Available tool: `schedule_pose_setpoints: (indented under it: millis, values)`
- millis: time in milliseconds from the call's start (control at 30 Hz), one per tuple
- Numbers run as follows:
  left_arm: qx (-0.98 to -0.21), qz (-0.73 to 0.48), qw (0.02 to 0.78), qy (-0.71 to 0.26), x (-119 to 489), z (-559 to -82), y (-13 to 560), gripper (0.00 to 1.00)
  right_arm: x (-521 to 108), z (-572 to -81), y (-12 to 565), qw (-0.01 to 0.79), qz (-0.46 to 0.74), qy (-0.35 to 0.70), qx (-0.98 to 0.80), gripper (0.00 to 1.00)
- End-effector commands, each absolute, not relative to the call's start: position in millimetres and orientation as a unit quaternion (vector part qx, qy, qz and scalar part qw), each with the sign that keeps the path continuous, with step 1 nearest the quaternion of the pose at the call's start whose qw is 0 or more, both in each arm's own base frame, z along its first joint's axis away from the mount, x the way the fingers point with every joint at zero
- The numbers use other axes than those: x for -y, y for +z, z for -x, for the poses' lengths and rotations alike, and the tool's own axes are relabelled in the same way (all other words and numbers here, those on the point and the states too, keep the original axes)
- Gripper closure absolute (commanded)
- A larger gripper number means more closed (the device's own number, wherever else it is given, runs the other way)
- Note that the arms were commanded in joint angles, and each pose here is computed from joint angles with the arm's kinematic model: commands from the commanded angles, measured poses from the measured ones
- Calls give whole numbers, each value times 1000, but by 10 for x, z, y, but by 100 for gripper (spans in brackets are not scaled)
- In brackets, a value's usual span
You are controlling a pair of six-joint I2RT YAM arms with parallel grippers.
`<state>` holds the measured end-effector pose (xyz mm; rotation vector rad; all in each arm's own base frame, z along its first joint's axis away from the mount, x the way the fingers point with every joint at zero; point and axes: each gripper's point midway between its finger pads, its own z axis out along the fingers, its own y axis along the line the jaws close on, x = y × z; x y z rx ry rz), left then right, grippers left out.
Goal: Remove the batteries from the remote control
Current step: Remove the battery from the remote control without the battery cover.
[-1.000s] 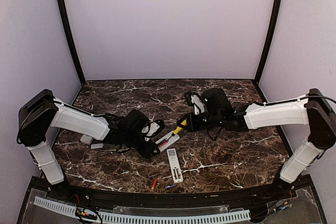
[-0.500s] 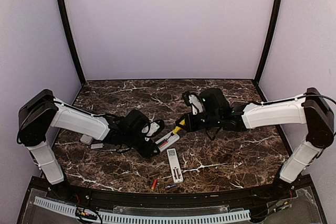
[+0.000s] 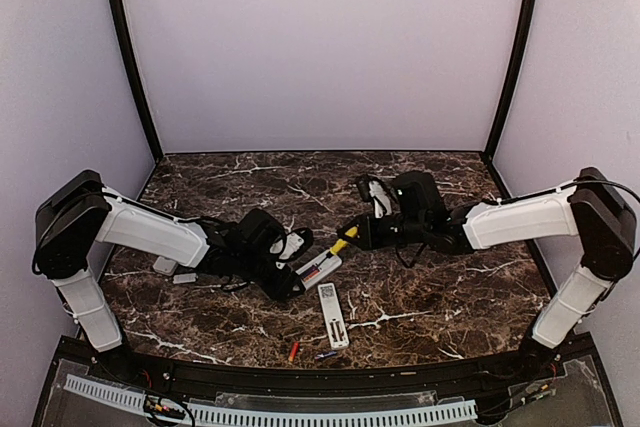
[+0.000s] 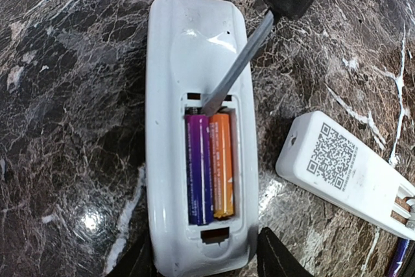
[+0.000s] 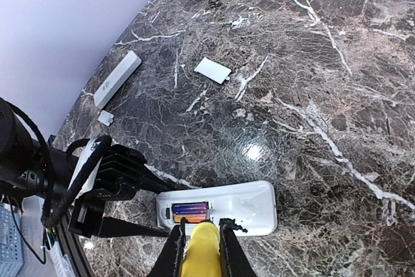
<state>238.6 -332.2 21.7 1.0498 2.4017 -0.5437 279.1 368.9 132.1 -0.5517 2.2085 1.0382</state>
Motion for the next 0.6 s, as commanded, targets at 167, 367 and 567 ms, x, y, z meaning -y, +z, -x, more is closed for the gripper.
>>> schedule_pose_setpoints:
  millis: [167,367,567]
  values:
    - [-886,-407,151,-161,3097,-2099,-195,80,-3954,-2447,1731,270,234,549,-756,100]
    - [-886,-407,150,-162,3100,-2095,-196,81,-3996,-2392,1785,260,242,570,-741,100]
    - [-887,-407,150,-160,3098,-2098,-198,81,-3901,-2488,1640,274,219,530,-772,100]
